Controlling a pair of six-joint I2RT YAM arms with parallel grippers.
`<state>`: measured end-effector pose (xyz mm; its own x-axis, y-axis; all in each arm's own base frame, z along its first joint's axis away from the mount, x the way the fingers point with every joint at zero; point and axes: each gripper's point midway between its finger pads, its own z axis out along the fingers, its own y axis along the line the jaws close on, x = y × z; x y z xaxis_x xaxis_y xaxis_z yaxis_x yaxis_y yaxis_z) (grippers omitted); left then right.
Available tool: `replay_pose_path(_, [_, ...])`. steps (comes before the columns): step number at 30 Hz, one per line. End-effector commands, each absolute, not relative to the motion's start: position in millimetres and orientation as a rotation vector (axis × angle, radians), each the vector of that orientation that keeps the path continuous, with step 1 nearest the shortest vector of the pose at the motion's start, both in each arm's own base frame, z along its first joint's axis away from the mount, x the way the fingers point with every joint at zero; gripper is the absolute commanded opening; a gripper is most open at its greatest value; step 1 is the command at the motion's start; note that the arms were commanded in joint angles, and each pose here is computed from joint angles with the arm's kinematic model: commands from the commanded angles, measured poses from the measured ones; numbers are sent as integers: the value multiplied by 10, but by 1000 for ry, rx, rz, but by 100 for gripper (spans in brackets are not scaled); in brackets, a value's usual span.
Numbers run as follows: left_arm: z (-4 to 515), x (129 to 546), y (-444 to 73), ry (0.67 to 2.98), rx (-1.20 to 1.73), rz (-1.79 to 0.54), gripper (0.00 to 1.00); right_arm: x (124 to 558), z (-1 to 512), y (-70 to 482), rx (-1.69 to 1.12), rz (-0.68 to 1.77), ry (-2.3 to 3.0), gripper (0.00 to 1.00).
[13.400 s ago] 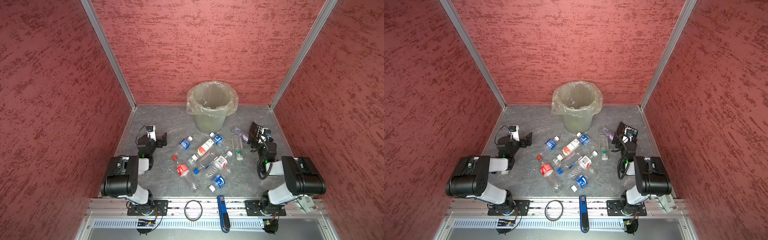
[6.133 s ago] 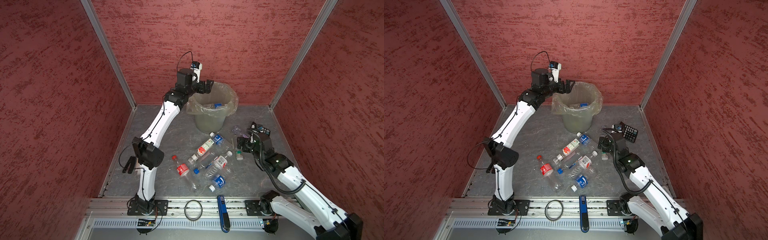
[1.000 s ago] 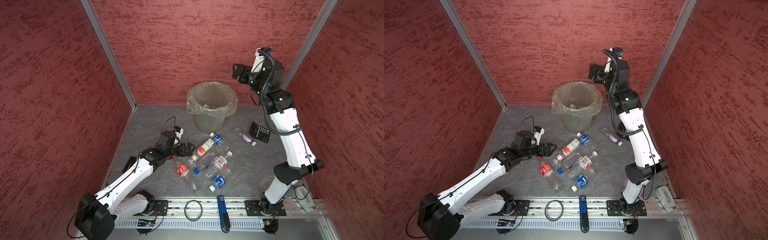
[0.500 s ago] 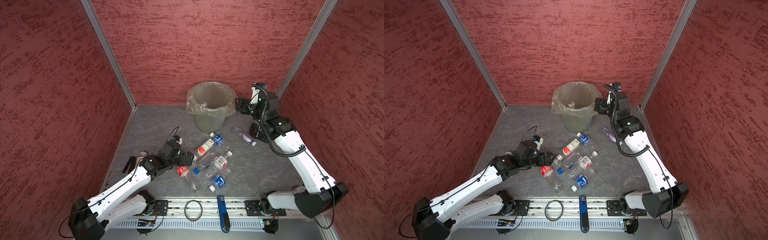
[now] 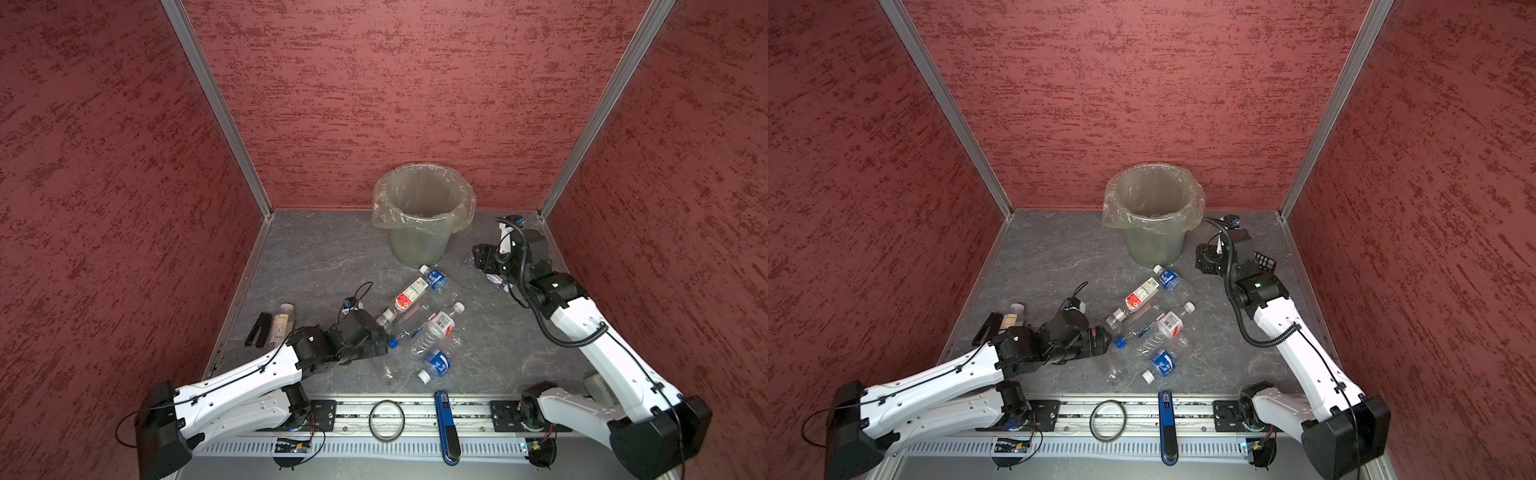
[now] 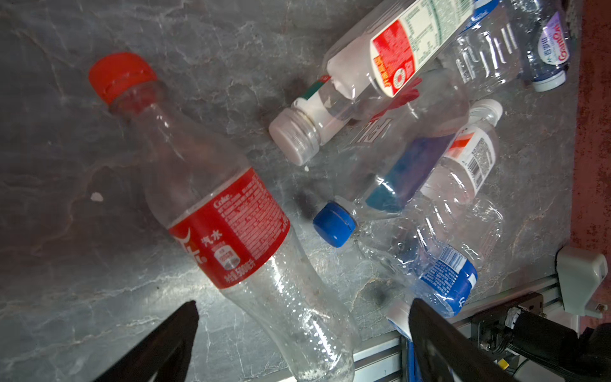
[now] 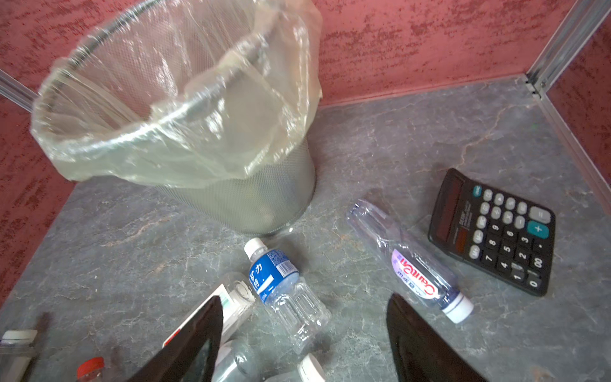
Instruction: Throw the plastic bottles in the bin
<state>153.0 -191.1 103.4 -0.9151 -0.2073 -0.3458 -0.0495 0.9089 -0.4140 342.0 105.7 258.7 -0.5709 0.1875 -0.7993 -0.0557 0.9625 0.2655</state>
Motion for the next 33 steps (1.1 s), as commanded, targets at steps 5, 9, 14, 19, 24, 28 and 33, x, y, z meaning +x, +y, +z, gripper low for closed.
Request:
replay_pose_path(5, [789,1502,-1870,2726,-401,-458,100,3300,2519,1135,77,410,2137,75])
replay_pose_path(9, [786,1603,-1943,2692,-445,-462,97,3276,2524,1151,80,432,2130,73])
replay_pose_path(14, [681,1634,-2015,2723,-501,-433,89,3273,2479,1144,89,429,2140,70])
replay_pose_path(19, [551,1630,-2002,2775,-562,-358,86,3290,2471,1170,80,439,2141,66])
replay_pose_path(24, [533,1630,-1831,2758,-667,-288,76,3298,2411,1194,75,447,2157,62])
replay_pose_path(28, [522,1662,-1718,2758,-716,-274,72,3301,2386,1204,72,450,2165,62])
replay_pose_path(33, [392,1702,-1687,2844,-698,-251,74,3302,2405,1199,72,446,2164,61])
